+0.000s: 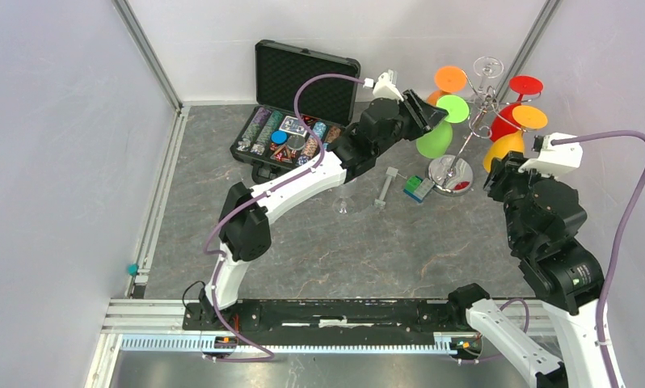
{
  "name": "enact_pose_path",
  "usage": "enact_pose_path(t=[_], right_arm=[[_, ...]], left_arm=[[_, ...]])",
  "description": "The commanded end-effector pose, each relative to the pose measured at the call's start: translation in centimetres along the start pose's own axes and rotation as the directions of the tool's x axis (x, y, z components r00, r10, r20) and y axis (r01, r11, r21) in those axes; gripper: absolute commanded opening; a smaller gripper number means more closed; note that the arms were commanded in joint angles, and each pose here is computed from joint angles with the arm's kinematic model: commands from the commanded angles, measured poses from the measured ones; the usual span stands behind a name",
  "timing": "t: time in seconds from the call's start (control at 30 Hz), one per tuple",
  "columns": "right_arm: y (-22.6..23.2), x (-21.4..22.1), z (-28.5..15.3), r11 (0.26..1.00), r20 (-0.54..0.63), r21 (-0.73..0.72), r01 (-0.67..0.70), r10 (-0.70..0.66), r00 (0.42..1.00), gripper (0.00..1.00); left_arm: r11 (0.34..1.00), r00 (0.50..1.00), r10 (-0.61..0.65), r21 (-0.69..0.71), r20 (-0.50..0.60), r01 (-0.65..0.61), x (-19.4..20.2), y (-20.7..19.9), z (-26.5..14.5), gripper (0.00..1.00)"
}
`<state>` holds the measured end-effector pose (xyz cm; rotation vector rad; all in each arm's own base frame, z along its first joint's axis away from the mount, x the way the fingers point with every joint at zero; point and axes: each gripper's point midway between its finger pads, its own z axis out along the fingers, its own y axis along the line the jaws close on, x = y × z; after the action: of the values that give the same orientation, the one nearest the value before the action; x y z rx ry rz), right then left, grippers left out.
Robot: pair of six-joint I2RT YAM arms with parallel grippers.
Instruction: Take the wine glass off the wine glass rack
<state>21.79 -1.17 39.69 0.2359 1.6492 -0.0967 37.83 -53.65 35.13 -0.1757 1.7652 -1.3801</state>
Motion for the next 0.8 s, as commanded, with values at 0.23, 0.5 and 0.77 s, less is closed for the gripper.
enact_pose_path(t=[0.23, 0.5, 0.77], right_arm=[[0.0, -0.1, 0.1, 0.999, 0.025, 0.002, -0.036, 0.035, 0.999, 0.43], [-0.1, -0.2, 0.0, 0.999, 0.03, 0.001, -0.038, 0.038, 0.999, 0.42], [-0.3, -0.4, -0.3, 0.999, 0.039, 0.007, -0.042, 0.042, 0.998, 0.42]], left_arm=[[0.997, 0.999, 0.026, 0.073, 0.027, -0.028, -2.2, -3.5, -1.8, 0.33], [0.996, 1.0, 0.001, 0.094, 0.019, -0.003, -1.9, -4.0, -0.8, 0.37], [0.995, 1.0, -0.005, 0.102, -0.009, 0.006, -1.4, -4.1, -0.2, 0.34]])
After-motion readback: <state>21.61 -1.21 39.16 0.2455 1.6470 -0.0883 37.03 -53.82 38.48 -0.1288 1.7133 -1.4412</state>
